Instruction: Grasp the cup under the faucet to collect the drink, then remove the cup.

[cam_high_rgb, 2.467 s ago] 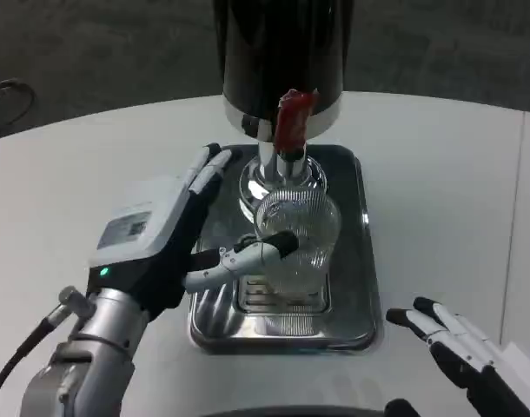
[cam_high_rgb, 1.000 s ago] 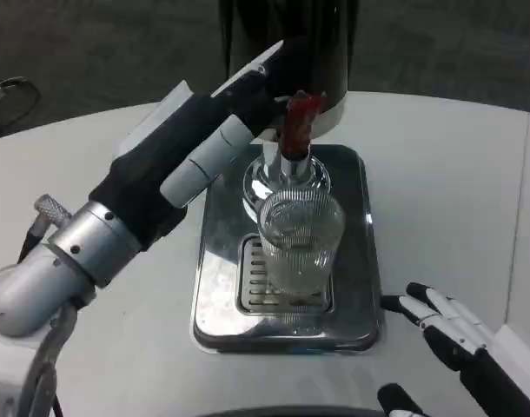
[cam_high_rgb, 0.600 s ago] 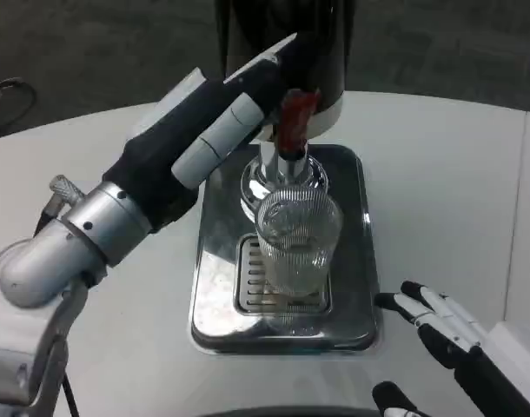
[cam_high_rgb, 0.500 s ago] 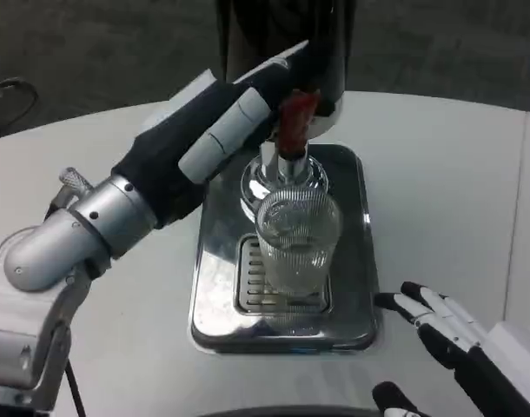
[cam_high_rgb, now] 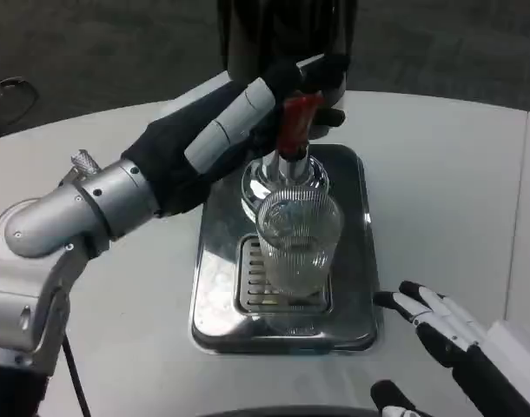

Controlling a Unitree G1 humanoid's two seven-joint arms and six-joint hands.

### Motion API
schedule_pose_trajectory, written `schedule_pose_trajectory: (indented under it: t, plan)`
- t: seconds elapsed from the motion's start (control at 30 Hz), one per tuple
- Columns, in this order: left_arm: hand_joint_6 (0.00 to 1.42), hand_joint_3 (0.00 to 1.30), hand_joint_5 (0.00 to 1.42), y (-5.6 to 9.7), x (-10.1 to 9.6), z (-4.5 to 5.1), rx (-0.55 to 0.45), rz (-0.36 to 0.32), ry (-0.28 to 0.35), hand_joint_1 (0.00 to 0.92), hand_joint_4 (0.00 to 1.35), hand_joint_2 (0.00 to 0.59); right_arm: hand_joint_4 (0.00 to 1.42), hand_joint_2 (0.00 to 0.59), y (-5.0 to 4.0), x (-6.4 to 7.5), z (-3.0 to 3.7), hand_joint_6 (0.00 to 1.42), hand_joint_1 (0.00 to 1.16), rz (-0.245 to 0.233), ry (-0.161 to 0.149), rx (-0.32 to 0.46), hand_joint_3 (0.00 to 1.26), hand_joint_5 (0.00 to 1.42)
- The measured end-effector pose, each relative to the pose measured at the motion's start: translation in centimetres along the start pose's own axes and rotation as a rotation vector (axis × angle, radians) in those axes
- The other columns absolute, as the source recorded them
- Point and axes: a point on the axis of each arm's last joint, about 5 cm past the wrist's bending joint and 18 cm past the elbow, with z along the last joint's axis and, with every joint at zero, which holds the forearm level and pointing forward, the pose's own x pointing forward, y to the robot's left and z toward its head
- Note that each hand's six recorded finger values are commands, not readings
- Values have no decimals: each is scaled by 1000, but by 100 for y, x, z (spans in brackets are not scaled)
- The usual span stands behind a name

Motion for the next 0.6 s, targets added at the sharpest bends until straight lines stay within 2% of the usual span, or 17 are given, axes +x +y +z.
schedule_pose_trajectory:
  t: [0.17, 0.23, 0.3, 0.37, 0.47, 0.6]
  plan:
    - [76, 52, 128, 8, 12, 20, 58, -7, 11, 0, 0, 56, 0, 466, -7, 19, 1, 79, 270, -7, -1, 8, 95, 0]
    - [75, 51, 124, 7, 18, 21, 70, -12, 11, 0, 0, 56, 0, 467, -11, 35, -8, 79, 267, -7, -6, 50, 95, 0]
    - [74, 51, 122, 7, 18, 25, 89, -15, 12, 0, 0, 56, 0, 461, -8, 63, -43, 78, 259, 4, -9, 145, 86, 0]
    - [59, 44, 106, 6, 19, 32, 110, -16, 13, 0, 0, 56, 0, 414, -8, 102, -78, 43, 201, 15, -18, 214, 6, 0]
    - [57, 42, 102, 5, 20, 36, 127, -16, 13, 0, 0, 55, 0, 379, -34, 182, -114, 19, 199, 30, -36, 287, 0, 0]
    - [55, 41, 101, -5, 29, 35, 158, -26, 11, 0, 0, 54, 0, 343, -85, 288, -111, 1, 303, 9, -76, 337, 0, 0]
